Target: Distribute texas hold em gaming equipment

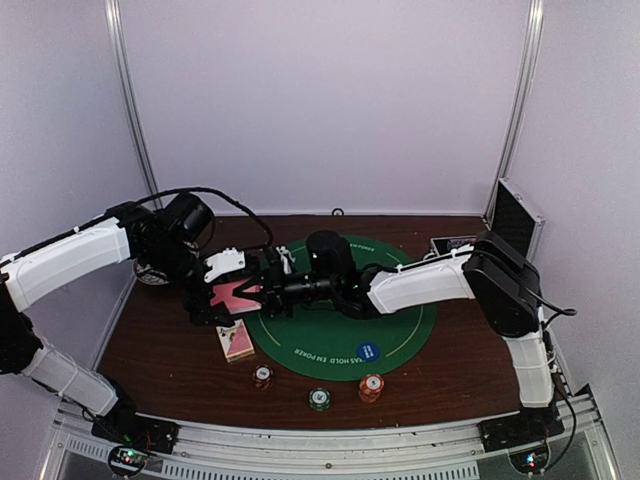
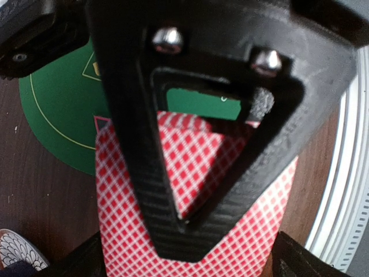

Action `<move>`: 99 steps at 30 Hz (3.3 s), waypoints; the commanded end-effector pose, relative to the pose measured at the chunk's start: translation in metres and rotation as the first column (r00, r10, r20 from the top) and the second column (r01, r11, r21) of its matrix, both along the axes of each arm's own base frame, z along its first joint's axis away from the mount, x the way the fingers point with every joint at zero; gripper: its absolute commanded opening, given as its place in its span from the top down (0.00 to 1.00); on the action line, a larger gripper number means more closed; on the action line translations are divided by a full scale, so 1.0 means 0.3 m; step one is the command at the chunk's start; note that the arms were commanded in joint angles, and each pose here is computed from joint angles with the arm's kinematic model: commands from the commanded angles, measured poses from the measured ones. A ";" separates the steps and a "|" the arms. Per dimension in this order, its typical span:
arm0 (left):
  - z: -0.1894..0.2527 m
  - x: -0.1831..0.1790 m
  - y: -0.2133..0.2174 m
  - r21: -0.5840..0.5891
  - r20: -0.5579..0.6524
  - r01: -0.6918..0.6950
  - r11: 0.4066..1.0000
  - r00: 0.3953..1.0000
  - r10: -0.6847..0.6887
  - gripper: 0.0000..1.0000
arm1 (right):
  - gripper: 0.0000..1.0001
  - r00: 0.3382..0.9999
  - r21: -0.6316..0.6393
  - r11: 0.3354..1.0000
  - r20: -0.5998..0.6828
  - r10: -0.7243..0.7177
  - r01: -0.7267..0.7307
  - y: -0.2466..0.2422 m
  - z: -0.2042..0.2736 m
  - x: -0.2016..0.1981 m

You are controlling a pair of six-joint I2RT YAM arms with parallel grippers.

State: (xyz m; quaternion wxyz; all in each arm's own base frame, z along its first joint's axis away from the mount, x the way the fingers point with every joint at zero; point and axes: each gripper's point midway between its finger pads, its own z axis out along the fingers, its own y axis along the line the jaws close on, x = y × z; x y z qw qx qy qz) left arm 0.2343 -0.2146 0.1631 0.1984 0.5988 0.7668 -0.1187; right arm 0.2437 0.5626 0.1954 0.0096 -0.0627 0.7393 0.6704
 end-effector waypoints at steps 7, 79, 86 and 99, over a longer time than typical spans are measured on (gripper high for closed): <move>0.091 -0.061 -0.113 -0.215 -0.079 0.080 0.973 0.992 -0.099 0.02 | 0.97 1.000 0.165 0.986 0.007 0.022 -0.023 0.010 0.106 -0.012; 0.067 0.011 -0.039 -0.080 0.141 0.134 0.988 0.982 -0.122 0.29 | 1.00 0.999 0.072 0.997 0.043 0.006 -0.009 0.018 0.083 -0.043; 0.068 0.011 -0.042 -0.084 0.148 0.143 0.986 0.981 -0.129 0.45 | 0.93 0.999 0.068 0.998 0.041 0.001 -0.003 0.021 0.072 -0.038; 0.051 0.007 -0.036 -0.062 0.149 0.142 0.988 0.980 -0.131 0.70 | 0.63 0.999 0.067 0.998 0.035 -0.011 0.009 0.030 0.070 -0.026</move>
